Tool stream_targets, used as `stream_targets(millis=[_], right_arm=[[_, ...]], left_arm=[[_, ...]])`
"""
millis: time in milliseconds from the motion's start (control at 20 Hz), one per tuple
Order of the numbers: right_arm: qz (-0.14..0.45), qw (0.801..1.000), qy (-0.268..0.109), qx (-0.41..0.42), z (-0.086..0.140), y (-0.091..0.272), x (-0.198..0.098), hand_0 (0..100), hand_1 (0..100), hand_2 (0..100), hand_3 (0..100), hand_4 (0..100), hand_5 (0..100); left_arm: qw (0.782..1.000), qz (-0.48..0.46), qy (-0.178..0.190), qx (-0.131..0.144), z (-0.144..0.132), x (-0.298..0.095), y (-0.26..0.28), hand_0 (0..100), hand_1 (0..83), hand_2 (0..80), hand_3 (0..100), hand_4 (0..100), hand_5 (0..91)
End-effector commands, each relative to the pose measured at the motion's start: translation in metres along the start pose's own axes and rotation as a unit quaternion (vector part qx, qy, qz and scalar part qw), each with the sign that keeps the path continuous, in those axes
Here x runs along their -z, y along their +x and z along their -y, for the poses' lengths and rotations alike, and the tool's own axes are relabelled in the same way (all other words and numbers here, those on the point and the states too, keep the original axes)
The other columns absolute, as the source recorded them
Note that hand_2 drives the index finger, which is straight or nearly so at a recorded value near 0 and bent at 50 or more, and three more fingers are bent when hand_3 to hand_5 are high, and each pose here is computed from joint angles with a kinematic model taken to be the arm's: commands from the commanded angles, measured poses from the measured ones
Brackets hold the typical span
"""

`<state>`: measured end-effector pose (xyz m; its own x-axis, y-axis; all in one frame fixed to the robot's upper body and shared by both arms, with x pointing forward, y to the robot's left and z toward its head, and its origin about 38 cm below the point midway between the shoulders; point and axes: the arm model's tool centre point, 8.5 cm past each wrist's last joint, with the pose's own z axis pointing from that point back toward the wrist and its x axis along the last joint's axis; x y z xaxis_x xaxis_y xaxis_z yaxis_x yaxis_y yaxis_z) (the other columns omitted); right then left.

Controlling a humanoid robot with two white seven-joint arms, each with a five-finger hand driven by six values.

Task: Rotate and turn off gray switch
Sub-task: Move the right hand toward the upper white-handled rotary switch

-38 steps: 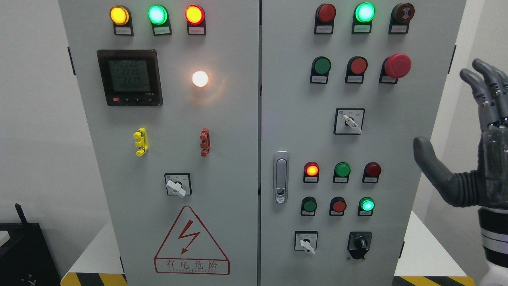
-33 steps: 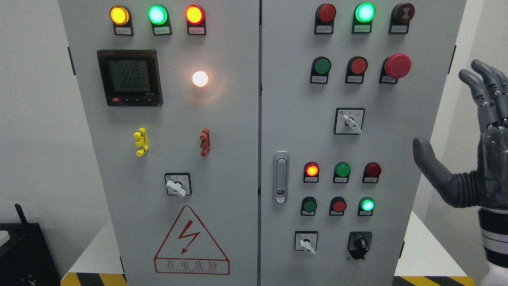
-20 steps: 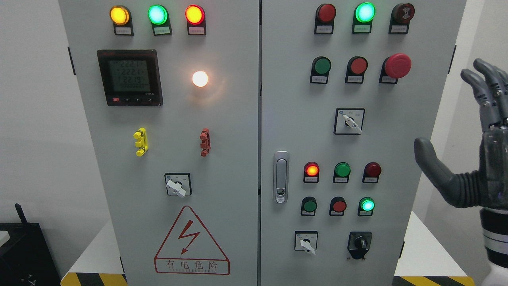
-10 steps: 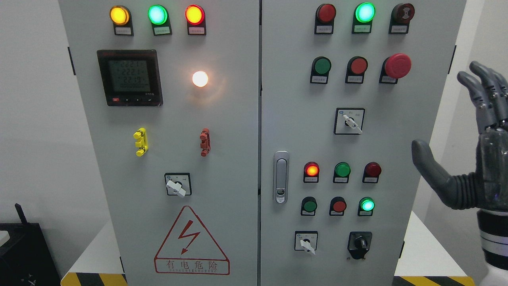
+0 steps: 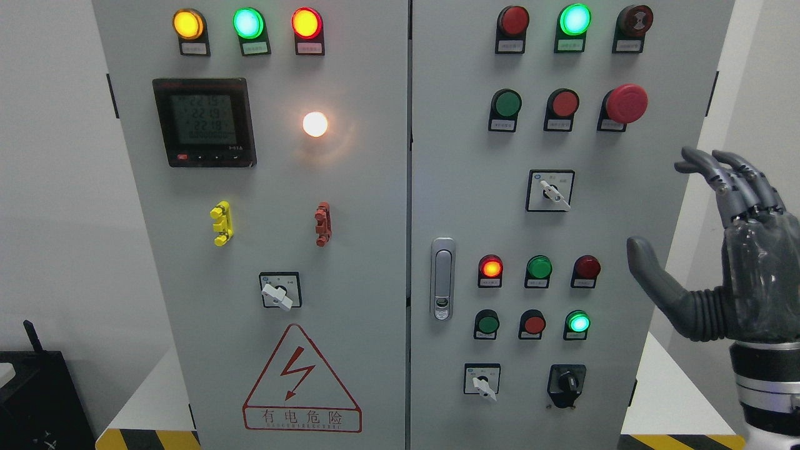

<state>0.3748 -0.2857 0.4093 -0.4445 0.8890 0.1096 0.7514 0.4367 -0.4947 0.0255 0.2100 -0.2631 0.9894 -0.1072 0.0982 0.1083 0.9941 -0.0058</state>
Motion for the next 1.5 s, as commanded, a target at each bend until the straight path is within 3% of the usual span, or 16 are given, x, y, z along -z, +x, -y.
stream_targets(millis=[0,300,500,700,1450], right_arm=[[-0.012,1.0,0.024,0.011,-0.019,0.004,-0.002,23,29,22,52,47,56],[-0.044,0.998,0.034,0.018,-0.029,0.007,0.0,18,26,31,59,60,73],[-0.069,0.997,0.04,0.014,-0.039,0.015,0.004,11,23,42,60,62,75],[-0.066,0.997,0.045,0.012,-0.045,0.02,0.004,3,23,47,63,65,79],[-0.093,0.995,0.042,-0.015,-0.06,0.035,0.032,0,28,51,66,68,83]], left_arm=[[1.0,0.0,0.001,-0.016,0.0,0.0,0.0,12,38.9,0.0,0,0,0.0],[1.0,0.0,0.001,-0.016,0.0,0.0,0.0,12,38.9,0.0,0,0,0.0],[1.0,0.0,0.001,-0.016,0.0,0.0,0.0,12,38.9,0.0,0,0,0.0],[1.0,0.0,0.001,-0.016,0.0,0.0,0.0,12,38.9,0.0,0,0,0.0],[1.0,0.0,0.001,-0.016,0.0,0.0,0.0,12,38.9,0.0,0,0,0.0]])
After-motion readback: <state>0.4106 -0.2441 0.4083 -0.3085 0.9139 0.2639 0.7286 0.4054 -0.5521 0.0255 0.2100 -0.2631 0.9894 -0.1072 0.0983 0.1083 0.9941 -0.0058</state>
